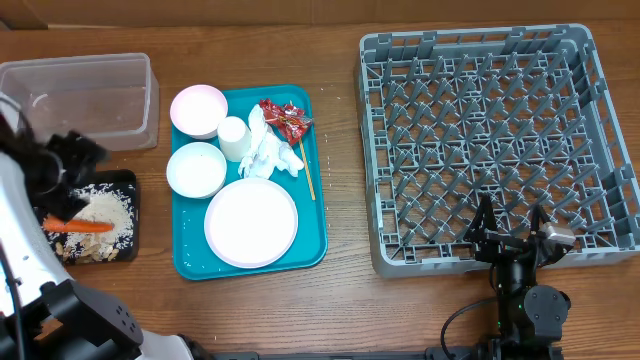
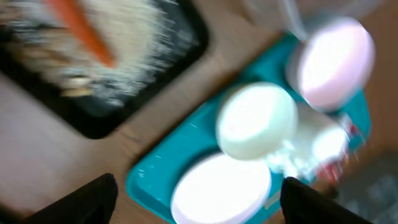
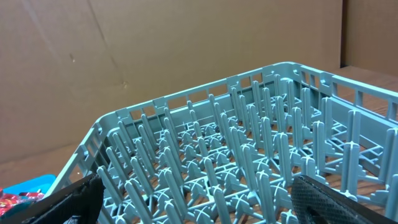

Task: Sort waste into correct bins and load items into the dishwasher rack
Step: 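Move the left gripper back over the teal tray toward the white tissue, then grasp the crumpled white tissue with the left gripper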

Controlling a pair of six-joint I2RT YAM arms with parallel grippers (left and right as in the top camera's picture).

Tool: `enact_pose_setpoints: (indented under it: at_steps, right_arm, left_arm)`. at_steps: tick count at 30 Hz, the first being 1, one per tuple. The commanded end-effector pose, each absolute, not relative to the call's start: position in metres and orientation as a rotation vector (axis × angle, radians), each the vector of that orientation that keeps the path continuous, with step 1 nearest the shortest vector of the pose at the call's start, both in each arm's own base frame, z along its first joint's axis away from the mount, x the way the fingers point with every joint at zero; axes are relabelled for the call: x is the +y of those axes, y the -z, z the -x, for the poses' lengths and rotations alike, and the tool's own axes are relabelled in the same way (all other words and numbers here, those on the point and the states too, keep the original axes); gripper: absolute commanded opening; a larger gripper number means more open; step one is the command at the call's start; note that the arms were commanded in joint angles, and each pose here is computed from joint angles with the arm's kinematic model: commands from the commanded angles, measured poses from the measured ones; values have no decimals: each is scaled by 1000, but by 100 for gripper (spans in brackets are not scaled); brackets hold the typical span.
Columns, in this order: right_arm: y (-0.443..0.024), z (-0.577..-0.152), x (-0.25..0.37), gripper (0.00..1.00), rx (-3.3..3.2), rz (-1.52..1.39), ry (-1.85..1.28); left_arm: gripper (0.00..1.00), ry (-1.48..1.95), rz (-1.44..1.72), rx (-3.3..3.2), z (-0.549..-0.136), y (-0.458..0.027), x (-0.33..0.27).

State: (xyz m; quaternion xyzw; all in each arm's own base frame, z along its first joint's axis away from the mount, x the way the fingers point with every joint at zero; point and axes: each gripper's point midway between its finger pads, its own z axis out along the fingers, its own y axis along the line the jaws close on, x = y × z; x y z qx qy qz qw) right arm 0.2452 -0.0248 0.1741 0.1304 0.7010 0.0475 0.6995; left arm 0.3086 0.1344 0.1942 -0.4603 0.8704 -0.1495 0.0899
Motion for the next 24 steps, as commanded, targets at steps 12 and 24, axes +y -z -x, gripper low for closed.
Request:
enact_pose_setpoints:
  at_steps: [12, 24]
  right_arm:
    - [-172, -245, -28, 100, 1557, -299, -85]
    - [-172, -245, -28, 100, 1557, -299, -85]
  left_arm:
    - [88, 225, 1238, 2715, -344, -188, -37]
    - [84, 208, 1363, 2494, -386, -166, -106]
